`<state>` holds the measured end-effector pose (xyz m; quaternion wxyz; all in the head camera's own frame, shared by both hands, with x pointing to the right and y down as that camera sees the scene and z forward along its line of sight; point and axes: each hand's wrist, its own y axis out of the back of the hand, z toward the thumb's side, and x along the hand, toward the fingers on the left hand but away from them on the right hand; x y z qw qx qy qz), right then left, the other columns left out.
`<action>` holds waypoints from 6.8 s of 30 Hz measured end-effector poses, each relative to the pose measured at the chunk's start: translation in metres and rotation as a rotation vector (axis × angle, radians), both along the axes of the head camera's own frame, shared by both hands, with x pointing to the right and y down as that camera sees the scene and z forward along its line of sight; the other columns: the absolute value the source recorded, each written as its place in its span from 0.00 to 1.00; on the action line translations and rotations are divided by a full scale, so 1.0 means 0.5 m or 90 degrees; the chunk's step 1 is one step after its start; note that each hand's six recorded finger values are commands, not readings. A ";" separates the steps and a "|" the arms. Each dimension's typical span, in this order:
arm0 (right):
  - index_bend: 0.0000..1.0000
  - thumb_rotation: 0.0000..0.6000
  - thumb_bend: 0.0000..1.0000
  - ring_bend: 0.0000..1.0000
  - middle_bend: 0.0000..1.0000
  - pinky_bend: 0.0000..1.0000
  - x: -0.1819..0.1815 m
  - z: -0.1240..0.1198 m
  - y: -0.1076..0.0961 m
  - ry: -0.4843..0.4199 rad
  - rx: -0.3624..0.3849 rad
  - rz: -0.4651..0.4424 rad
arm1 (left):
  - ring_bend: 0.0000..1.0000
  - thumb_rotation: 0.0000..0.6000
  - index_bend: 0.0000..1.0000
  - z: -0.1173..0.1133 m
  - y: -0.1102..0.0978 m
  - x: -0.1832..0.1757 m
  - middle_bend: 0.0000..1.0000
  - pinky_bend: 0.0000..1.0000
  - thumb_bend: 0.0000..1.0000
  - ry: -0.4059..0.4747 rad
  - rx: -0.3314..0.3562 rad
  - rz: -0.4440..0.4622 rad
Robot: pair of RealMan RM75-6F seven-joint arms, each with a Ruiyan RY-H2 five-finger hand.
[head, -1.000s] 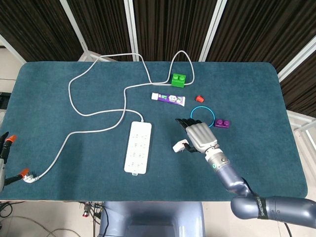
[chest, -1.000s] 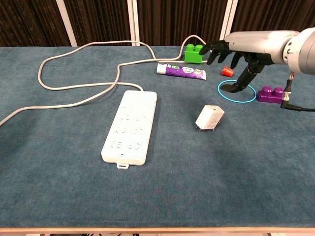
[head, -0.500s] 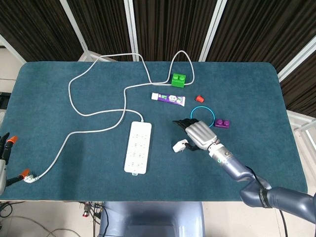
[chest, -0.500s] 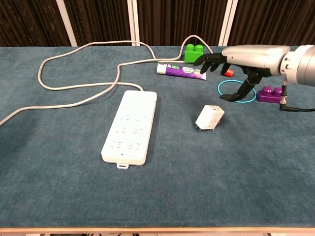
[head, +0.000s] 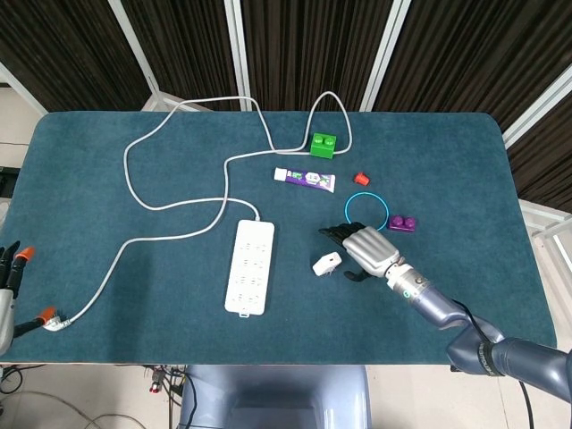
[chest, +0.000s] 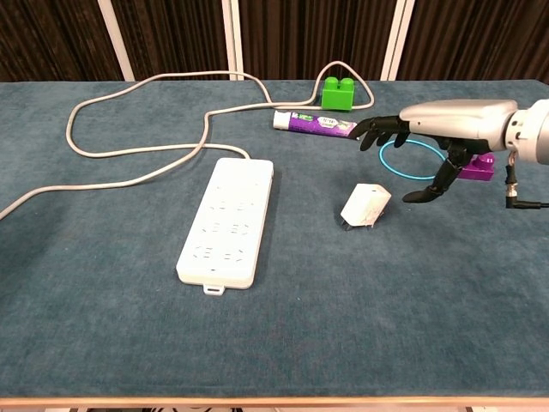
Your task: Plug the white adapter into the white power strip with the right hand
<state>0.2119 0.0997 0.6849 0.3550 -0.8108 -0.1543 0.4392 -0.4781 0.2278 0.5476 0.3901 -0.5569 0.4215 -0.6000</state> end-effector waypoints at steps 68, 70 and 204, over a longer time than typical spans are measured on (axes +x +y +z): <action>0.40 1.00 0.46 0.38 0.40 0.24 -0.034 0.081 0.034 0.006 -0.010 0.003 | 0.00 1.00 0.12 0.006 0.000 -0.004 0.00 0.00 0.10 -0.017 -0.007 -0.005; 0.42 1.00 0.47 0.39 0.41 0.24 -0.035 0.081 0.033 0.005 -0.008 0.005 | 0.00 1.00 0.13 0.006 0.000 -0.004 0.00 0.00 0.10 -0.018 -0.008 -0.006; 0.79 1.00 0.65 0.66 0.67 0.42 -0.399 -0.009 -0.040 0.207 -0.062 0.327 | 0.00 1.00 0.13 0.006 -0.018 -0.039 0.00 0.00 0.10 0.014 -0.034 -0.040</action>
